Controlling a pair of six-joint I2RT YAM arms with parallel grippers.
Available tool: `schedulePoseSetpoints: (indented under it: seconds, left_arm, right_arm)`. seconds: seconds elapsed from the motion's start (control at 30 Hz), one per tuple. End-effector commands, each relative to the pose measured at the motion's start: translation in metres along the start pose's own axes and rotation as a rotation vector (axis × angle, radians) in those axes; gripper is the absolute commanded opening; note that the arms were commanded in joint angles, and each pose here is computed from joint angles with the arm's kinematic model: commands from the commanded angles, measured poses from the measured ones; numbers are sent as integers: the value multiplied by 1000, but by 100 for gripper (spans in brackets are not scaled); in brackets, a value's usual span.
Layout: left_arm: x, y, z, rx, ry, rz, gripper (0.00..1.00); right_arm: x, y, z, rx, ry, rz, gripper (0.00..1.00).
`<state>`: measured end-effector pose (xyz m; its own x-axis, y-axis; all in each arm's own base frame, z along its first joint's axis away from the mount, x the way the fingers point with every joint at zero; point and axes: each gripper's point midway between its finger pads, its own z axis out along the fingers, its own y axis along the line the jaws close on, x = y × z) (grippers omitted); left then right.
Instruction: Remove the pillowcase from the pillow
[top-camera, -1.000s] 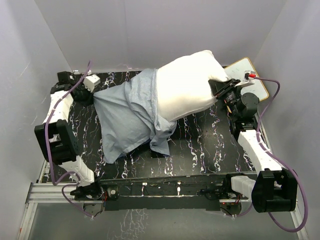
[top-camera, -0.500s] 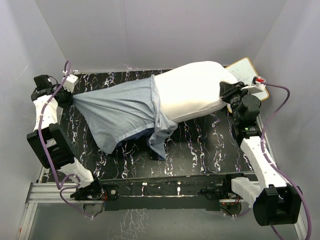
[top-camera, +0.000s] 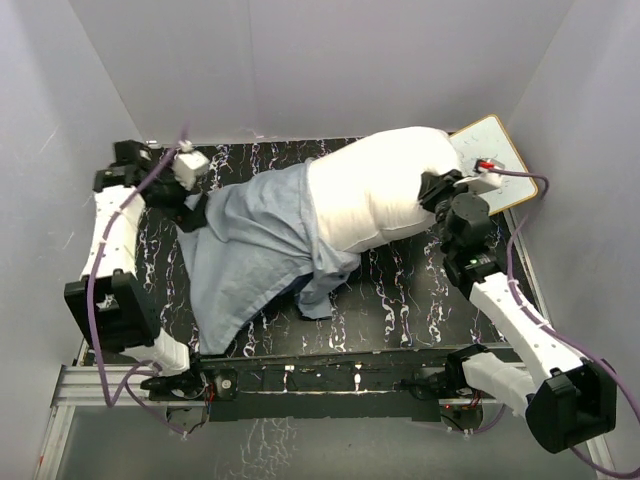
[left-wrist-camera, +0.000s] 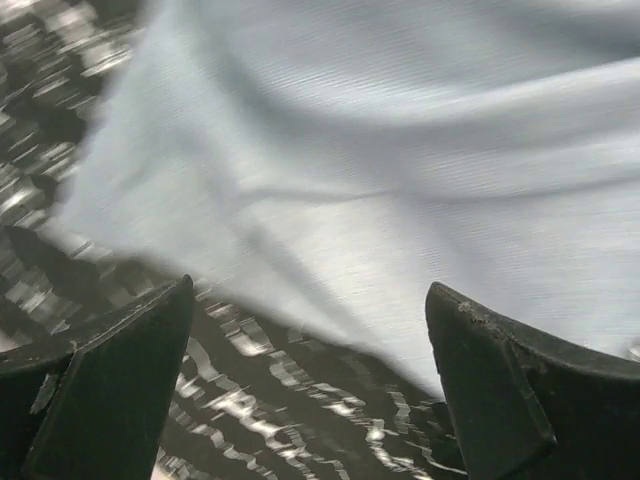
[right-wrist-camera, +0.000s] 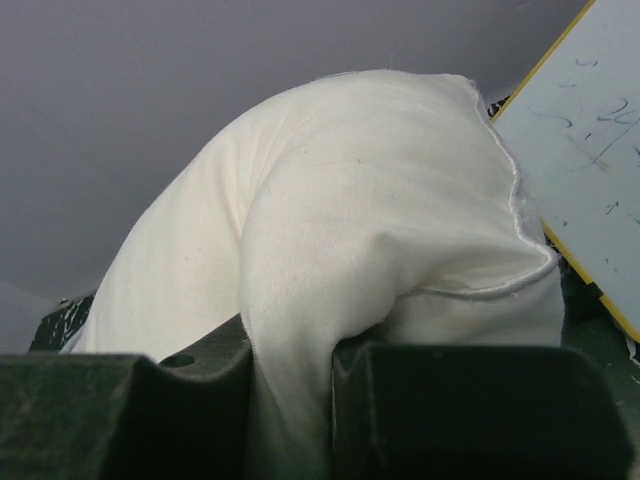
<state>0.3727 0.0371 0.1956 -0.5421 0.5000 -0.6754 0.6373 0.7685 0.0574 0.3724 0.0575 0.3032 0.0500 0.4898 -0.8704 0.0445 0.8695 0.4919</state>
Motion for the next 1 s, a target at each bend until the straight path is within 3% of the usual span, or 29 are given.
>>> schedulePoseSetpoints:
  seconds: [0.0,0.2,0.47,0.63,0.77,0.9,0.93,0.97]
  left_arm:
    - [7,-136,-17,362,40,146,97]
    - [77,-182,-7,416,192,218,97]
    - [123,-147,1,158,328,292,97]
    - [126,-140,27,90,274,208,95]
    - [126,-135,49,79,249,139,71]
    - [122,-109,54,-14,263,129,32]
    - [120,-97,52,-48,256,128,15]
    - [119,-86,48,-76,251,121,6]
  right_arm:
    - [-7,30,-2,4,-66,-13,8]
    - [14,34,-5,45,-40,-47,8]
    - [18,29,-8,95,-43,-96,8]
    - [25,36,-8,64,-38,-66,8]
    - [25,39,-12,48,-42,-56,8]
    - [2,37,-17,65,-104,-69,8]
    - [-8,37,-18,70,-128,-69,8]
    - [-17,36,-18,75,-148,-73,8]
